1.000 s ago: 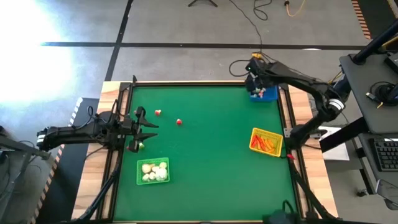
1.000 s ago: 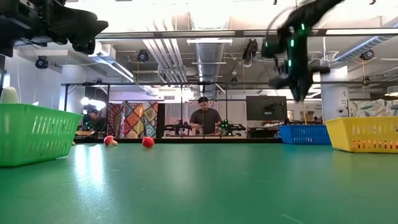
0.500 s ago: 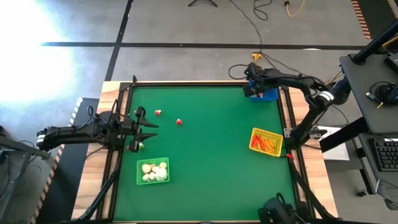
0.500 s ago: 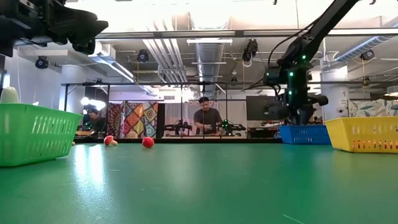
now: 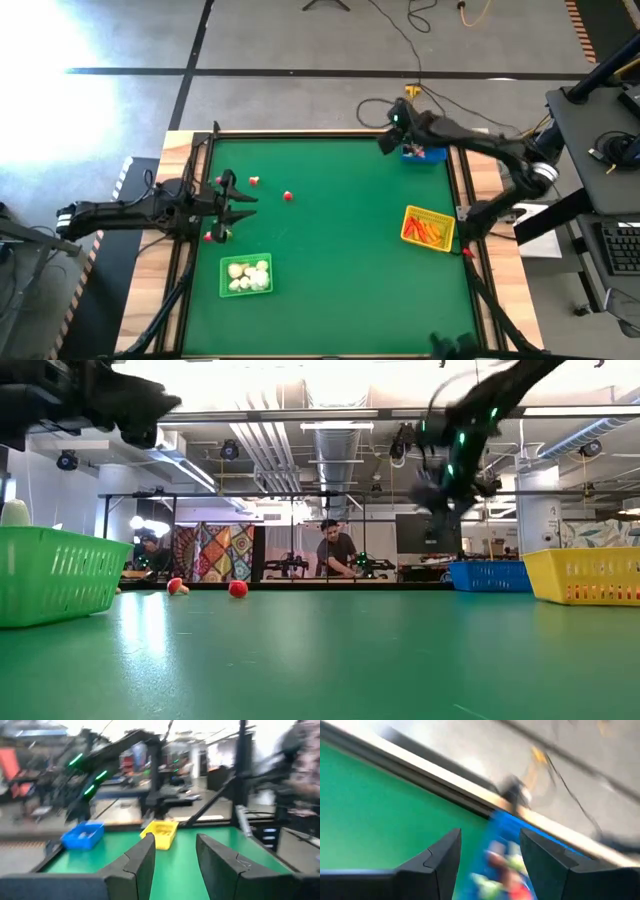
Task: Sort produce into baskets
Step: Put the green mushroom into the blue bin
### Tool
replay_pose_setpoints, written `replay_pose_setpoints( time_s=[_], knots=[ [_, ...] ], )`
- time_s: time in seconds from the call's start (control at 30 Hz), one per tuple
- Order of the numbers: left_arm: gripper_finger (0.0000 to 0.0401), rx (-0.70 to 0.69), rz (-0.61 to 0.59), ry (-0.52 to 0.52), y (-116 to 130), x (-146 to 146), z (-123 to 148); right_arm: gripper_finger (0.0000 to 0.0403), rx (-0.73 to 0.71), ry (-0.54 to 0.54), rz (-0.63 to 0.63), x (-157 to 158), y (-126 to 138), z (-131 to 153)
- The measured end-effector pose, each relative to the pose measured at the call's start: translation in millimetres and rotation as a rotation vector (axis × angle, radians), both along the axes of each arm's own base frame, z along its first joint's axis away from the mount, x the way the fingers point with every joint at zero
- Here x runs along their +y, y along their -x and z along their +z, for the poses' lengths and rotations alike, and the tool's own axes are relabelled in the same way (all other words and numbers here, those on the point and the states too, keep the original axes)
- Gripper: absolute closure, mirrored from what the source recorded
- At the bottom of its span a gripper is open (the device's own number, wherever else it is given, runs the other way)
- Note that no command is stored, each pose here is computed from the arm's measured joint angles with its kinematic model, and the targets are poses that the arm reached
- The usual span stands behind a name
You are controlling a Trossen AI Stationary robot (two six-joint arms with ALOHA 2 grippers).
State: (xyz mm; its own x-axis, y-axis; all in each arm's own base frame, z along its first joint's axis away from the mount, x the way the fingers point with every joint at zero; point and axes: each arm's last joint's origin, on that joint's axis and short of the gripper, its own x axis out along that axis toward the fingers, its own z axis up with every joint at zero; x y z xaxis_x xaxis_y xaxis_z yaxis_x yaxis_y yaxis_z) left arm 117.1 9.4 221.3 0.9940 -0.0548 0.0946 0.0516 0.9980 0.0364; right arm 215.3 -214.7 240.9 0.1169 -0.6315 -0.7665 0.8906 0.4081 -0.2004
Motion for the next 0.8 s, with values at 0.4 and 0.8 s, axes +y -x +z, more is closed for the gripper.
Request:
replay_pose_setpoints(
  time_s=[0.4, 0.8],
  knots=[
    [0.0274, 0.374, 0.341, 0.241, -32.1, 13.9, -16.1, 0.0218, -0.537, 0.44, 0.662, 152.8, -70.5, -12.4],
    [0.0236, 1.425, 0.581, 0.641, -50.4, 12.8, -4.1, 0.022, -0.543, 0.484, 0.727, 163.7, -86.8, -45.8]
  ],
)
